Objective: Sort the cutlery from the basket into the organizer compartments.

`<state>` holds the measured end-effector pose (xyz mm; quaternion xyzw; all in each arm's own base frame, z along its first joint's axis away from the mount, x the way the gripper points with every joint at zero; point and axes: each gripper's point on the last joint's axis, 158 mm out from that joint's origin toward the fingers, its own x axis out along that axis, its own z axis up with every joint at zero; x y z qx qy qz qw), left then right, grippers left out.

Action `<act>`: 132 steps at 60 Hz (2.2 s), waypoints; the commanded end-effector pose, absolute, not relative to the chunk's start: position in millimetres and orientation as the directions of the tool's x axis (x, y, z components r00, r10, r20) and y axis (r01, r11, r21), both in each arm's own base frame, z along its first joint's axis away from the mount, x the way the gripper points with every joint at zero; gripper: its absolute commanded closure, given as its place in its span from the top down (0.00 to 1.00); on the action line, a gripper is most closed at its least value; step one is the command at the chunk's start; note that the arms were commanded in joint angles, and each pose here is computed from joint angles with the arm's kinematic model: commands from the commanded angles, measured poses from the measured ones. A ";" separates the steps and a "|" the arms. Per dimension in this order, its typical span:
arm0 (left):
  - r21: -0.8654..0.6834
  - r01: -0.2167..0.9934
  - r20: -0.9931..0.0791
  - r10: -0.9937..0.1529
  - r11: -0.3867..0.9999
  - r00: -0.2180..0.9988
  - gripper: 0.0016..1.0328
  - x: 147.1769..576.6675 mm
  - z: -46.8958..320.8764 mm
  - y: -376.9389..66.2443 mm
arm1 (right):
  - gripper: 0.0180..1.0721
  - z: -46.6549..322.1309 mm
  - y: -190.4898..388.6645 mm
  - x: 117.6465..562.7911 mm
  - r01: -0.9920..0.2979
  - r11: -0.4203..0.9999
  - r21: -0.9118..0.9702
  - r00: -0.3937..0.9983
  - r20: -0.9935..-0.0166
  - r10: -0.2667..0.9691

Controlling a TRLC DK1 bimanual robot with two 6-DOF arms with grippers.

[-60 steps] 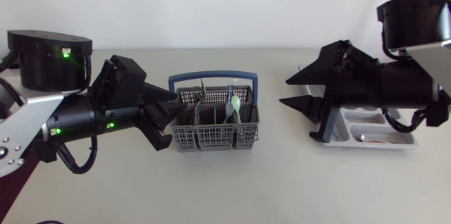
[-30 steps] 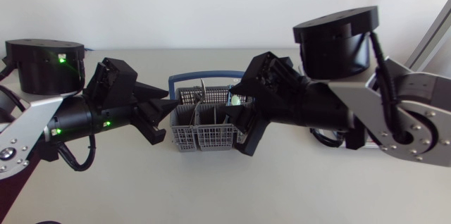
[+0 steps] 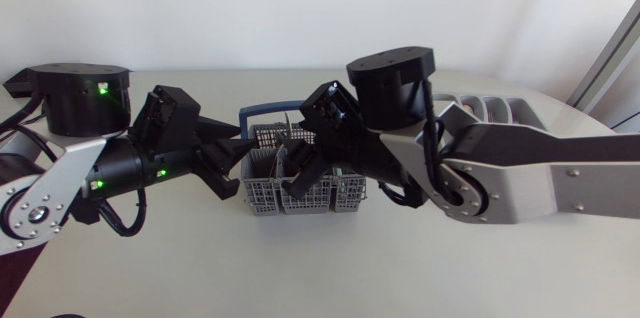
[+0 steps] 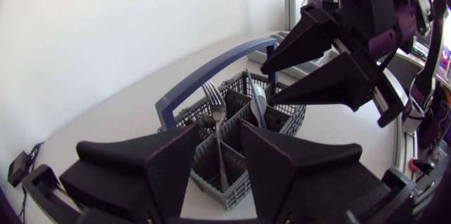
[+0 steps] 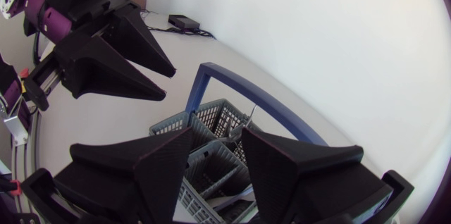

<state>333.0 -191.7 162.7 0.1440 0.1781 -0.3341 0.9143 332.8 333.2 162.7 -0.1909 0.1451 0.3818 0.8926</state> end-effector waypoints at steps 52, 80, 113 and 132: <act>0.105 0.691 -0.448 -0.586 0.715 0.675 0.41 346.8 123.0 -175.5 | 0.45 125.1 356.8 390.0 -0.555 0.810 -0.190 0.819 -0.294 0.492; 0.094 0.697 -0.457 -0.591 0.711 0.665 0.41 345.4 115.1 -176.9 | 0.26 122.2 355.7 400.1 -0.515 0.838 -0.182 0.845 -0.275 0.459; 0.095 0.699 -0.452 -0.595 0.709 0.665 0.41 341.2 116.4 -177.1 | 0.05 122.4 339.5 394.1 -0.482 0.856 -0.188 0.862 -0.278 0.424; 0.102 0.697 -0.444 -0.594 0.710 0.671 0.41 340.3 119.0 -175.7 | 0.05 124.9 339.1 371.4 -0.521 0.827 -0.212 0.843 -0.280 0.459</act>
